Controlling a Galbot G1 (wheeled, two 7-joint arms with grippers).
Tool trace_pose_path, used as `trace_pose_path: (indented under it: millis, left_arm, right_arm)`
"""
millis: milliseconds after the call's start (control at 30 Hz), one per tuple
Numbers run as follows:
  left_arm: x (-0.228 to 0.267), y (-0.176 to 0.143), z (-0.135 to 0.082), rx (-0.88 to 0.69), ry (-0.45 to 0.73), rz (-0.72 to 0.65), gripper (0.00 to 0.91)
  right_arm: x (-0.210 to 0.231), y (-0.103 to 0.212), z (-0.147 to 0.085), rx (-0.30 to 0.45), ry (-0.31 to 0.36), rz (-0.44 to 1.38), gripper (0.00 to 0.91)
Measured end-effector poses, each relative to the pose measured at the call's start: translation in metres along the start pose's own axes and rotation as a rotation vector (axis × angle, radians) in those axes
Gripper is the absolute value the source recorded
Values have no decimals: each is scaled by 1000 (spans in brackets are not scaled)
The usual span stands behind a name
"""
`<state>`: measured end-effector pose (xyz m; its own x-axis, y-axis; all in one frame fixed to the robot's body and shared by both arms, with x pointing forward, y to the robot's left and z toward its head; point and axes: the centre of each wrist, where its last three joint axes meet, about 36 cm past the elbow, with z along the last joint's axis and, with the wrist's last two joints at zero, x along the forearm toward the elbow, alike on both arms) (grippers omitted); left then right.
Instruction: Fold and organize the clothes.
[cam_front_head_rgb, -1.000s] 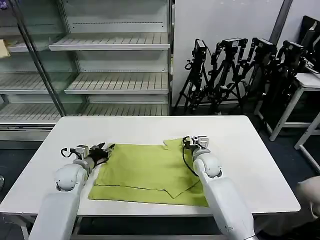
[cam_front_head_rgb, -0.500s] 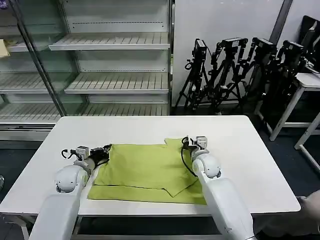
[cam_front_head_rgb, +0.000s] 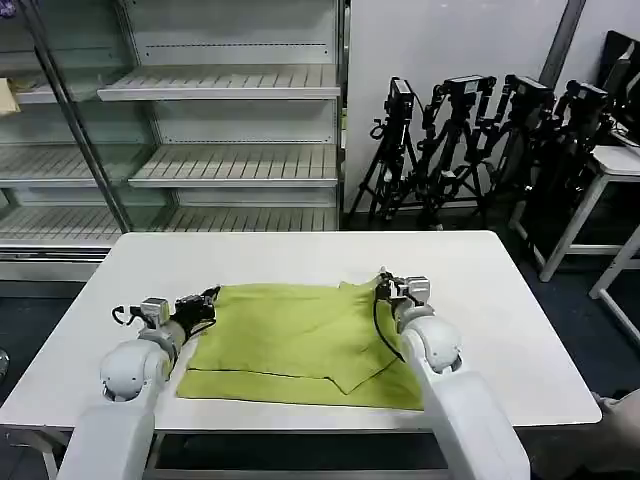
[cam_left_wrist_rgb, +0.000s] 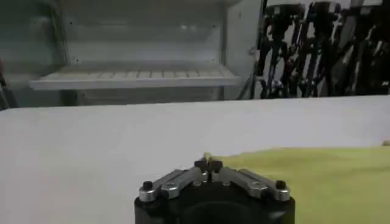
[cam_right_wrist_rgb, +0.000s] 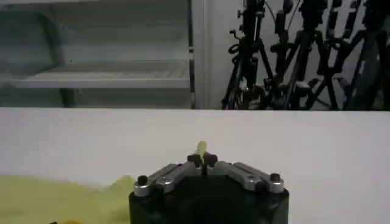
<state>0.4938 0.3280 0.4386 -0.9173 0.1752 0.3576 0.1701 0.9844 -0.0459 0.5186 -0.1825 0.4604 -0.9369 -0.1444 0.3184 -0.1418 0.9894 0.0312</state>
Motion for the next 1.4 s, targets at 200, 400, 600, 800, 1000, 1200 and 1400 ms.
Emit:
trace_pose_path:
  millis: [200,400,600,800,1000,1200,1400]
  left_arm:
    - [29,-6,7,23,-38,0,10]
    - [57,-8,14,40,-63,-11,20]
    - [80,-14,25,38,-67,-15,20]
    - [94,-21,34,41,-57,-11,20]
    - [103,-25,41,38,-39,-12,20]
    - [111,-26,43,32,-31,-22,20]
    - [118,-28,45,25,-18,-15,846]
  right_arm:
    - [34,5,15,6,-5,-22,0]
    - [69,9,29,21,-7,-29,0]
    - [99,10,34,37,-14,-25,0]
    - [119,11,39,47,-14,-24,0]
    - [136,11,41,58,-17,-21,0]
    - [146,14,46,64,-8,-22,0]
    - [151,12,49,69,-1,-8,0]
